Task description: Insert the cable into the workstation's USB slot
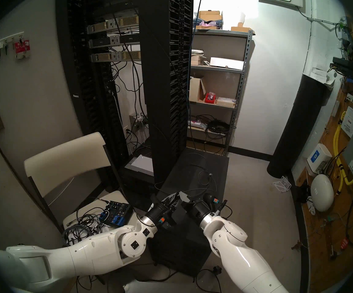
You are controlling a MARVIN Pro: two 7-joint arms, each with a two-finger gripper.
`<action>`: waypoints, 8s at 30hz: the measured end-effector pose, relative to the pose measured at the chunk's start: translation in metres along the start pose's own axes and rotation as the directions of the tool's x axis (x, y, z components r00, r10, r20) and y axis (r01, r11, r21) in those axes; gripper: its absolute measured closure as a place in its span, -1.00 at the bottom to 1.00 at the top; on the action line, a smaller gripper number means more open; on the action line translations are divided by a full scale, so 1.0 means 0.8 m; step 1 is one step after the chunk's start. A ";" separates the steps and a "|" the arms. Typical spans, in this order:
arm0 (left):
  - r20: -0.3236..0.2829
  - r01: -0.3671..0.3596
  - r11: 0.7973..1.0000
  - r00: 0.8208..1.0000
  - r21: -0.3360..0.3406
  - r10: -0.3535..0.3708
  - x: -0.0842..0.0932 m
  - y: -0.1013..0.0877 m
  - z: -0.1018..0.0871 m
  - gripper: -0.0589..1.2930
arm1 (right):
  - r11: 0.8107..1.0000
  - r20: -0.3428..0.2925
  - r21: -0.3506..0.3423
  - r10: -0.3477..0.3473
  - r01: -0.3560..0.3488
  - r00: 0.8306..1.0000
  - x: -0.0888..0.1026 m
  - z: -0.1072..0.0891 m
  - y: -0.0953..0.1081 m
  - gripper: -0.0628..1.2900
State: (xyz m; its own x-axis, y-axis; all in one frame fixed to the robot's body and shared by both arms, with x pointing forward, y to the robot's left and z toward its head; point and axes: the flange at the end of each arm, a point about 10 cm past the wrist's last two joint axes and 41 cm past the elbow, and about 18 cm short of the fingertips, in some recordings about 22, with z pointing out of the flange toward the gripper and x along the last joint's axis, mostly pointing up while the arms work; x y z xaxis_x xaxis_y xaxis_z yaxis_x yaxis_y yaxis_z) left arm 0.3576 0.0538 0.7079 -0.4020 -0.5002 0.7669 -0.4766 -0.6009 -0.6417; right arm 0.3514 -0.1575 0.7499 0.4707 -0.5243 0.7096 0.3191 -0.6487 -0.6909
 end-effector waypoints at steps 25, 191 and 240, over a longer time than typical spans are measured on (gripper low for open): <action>-0.141 0.120 0.993 0.983 0.011 -0.118 -0.015 0.000 -0.003 0.80 | 0.997 0.005 0.046 -0.063 0.063 0.998 0.001 0.001 -0.007 0.71; -0.069 0.557 0.831 0.828 -0.009 -0.556 -0.088 -0.103 -0.103 -0.92 | 0.688 0.029 0.185 -0.717 0.702 0.696 -0.076 -0.037 0.026 0.95; -0.083 0.550 0.827 0.835 0.117 -0.544 -0.099 -0.094 -0.116 -0.92 | 0.657 0.074 0.173 -0.752 0.734 0.655 -0.111 -0.032 0.037 0.95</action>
State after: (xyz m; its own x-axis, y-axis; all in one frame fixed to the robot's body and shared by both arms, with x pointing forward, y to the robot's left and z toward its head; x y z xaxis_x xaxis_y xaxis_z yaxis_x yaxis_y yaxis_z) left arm 0.3530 0.1963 0.6950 -0.1417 -0.0391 0.9891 -0.5236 -0.8450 -0.1084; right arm 0.2981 -0.1444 0.6697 0.1294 0.1848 0.9742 0.6970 -0.7158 0.0432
